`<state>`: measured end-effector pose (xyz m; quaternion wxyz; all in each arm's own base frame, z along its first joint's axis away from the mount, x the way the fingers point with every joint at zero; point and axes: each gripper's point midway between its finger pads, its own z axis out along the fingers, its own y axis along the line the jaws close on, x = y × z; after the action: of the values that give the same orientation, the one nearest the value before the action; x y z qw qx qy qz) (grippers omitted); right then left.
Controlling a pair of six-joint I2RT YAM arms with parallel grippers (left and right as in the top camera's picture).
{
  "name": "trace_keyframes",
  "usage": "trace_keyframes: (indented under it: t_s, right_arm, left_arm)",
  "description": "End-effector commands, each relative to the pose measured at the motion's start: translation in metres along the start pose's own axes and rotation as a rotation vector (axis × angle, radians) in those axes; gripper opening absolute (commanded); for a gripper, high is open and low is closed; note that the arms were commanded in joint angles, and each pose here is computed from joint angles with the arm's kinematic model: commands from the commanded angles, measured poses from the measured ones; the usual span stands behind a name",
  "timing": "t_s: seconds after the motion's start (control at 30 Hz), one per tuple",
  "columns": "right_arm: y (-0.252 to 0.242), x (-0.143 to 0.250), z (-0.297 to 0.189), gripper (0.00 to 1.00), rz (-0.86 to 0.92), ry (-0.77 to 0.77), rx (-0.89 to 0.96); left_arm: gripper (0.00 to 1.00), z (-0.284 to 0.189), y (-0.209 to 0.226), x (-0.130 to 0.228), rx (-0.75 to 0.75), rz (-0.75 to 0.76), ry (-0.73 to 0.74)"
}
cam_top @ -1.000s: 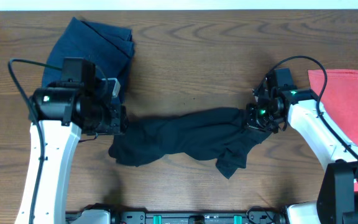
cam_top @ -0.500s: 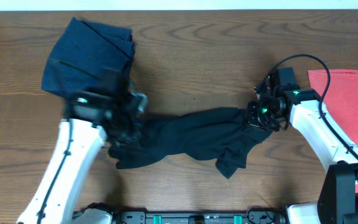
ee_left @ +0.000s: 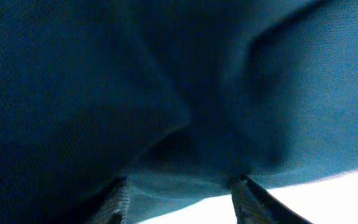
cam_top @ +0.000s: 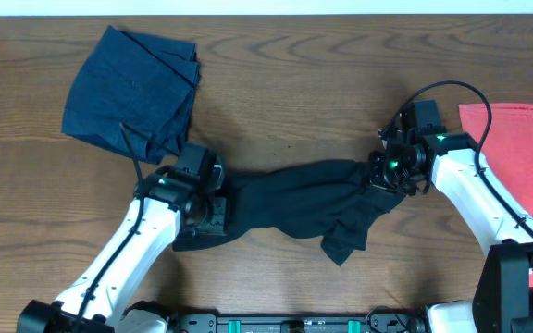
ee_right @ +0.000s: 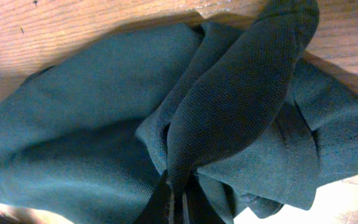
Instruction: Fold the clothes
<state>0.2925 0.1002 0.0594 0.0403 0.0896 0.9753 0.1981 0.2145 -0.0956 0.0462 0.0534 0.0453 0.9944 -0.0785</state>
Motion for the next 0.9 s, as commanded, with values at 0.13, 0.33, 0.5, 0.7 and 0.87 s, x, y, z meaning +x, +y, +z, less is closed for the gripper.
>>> trace_keyframes:
  t_s: [0.13,0.33,0.5,0.7,0.87]
  right_arm:
    - [0.001,-0.003,-0.006,0.01,-0.018,-0.021,-0.010]
    - [0.000,-0.002,-0.006,0.01,-0.028,-0.018,-0.008]
    - [0.000,-0.002,-0.006,0.01,-0.028,-0.019,-0.008]
    - [0.000,-0.002,-0.006,0.01,-0.027,-0.017,-0.008]
    - [0.001,-0.002,-0.006,0.01,-0.028,-0.019,-0.009]
  left_arm:
    - [0.08,0.009,0.012,0.003,-0.054,-0.025,-0.014]
    - [0.06,-0.033,0.001,-0.003,-0.037,-0.047,-0.002]
    - [0.06,-0.067,0.008,-0.009,-0.087,-0.044,-0.073]
    - [0.43,-0.064,0.026,0.006,-0.184,-0.086,-0.031]
    - [0.51,-0.040,0.025,0.013,-0.162,-0.091,0.018]
